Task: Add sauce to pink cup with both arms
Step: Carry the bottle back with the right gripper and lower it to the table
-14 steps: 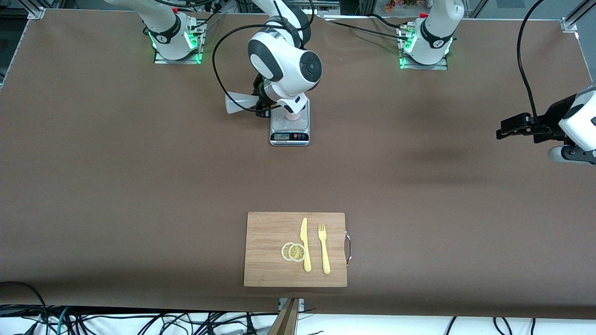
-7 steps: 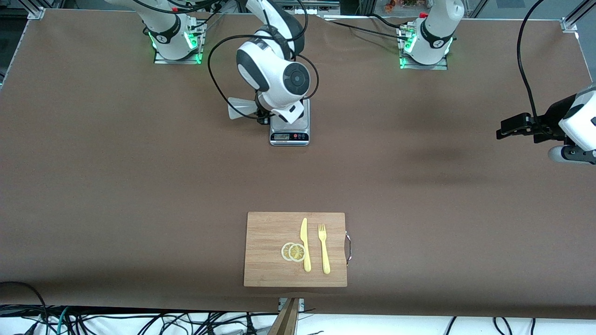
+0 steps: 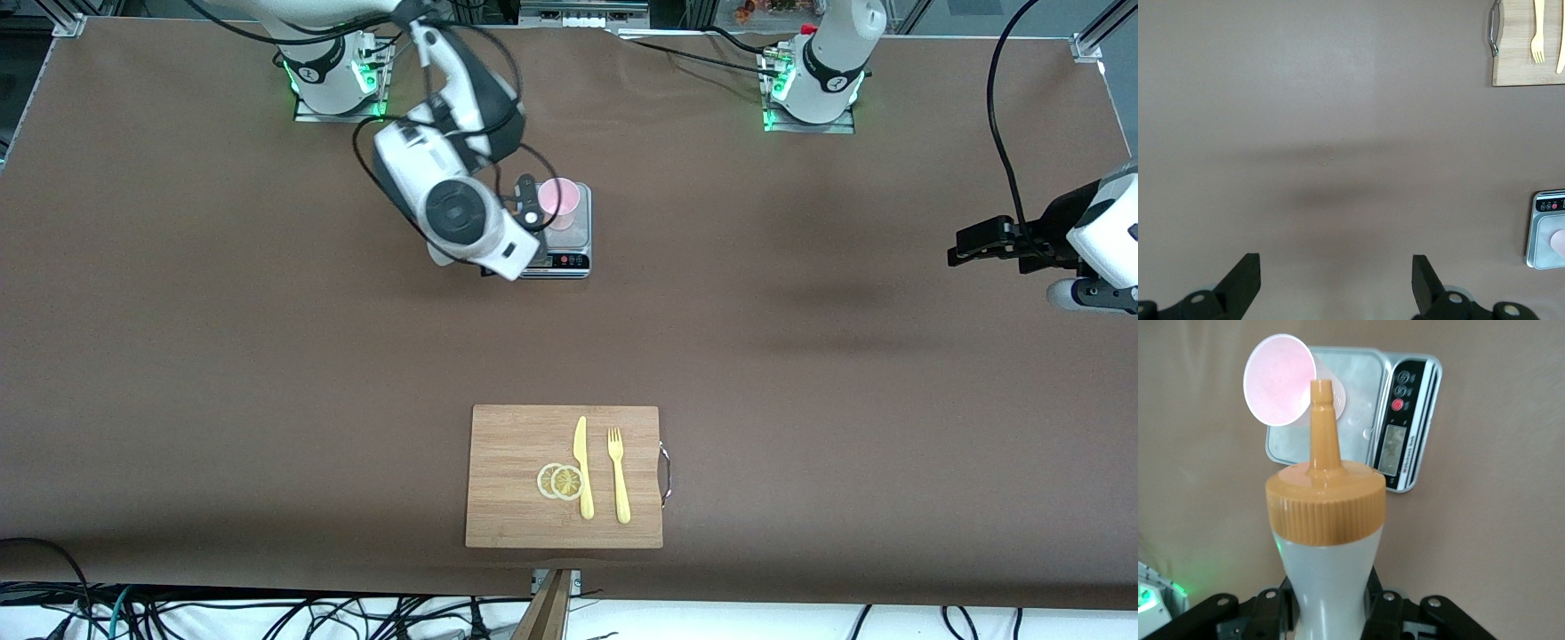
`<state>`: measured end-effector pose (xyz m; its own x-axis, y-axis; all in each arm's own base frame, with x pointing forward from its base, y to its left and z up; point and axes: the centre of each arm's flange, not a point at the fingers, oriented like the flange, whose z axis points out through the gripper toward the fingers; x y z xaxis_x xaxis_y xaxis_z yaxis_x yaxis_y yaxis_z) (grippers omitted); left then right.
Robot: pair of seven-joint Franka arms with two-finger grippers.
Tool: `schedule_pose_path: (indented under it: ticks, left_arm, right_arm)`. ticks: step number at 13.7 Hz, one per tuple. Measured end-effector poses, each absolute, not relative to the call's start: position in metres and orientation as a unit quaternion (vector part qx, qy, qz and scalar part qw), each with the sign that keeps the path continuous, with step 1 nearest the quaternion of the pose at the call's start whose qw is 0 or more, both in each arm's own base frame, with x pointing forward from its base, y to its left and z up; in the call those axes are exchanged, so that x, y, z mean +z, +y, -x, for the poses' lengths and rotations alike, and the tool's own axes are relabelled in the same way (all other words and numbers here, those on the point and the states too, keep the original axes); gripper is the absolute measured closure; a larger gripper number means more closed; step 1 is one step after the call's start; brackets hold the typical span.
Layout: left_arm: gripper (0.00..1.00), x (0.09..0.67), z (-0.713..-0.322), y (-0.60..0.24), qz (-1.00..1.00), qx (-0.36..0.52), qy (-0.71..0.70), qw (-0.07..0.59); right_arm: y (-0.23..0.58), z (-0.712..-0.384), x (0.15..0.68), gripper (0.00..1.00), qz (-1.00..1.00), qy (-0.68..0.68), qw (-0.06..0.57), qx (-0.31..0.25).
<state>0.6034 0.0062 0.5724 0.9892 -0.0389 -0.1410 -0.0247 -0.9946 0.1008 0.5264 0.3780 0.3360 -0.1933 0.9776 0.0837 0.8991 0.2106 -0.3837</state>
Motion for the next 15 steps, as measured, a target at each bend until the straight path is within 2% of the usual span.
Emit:
schedule_pose_path:
  ticks: [3,6,11,15]
  left_arm:
    - [0.0,0.572,-0.603,0.006,-0.996,-0.072,-0.016,0.049]
    - [0.0,0.573,-0.604,0.006,-0.996,-0.071,-0.016,0.049]
    - [0.0,0.578,-0.604,0.006,-0.996,-0.066,-0.017,0.049]
    - [0.0,0.578,-0.604,0.005,-0.996,-0.066,-0.017,0.049]
  right_arm:
    - [0.304,-0.573,0.339,0.62,0.604,-0.757,0.246,0.053]
    - [0.228,-0.601,0.323,0.62,0.584,-0.74,0.33,-0.038]
    - [0.114,-0.613,0.254,0.62,0.546,-0.682,0.459,-0.163]
    - [0.045,-0.602,0.191,0.62,0.5,-0.625,0.537,-0.268]
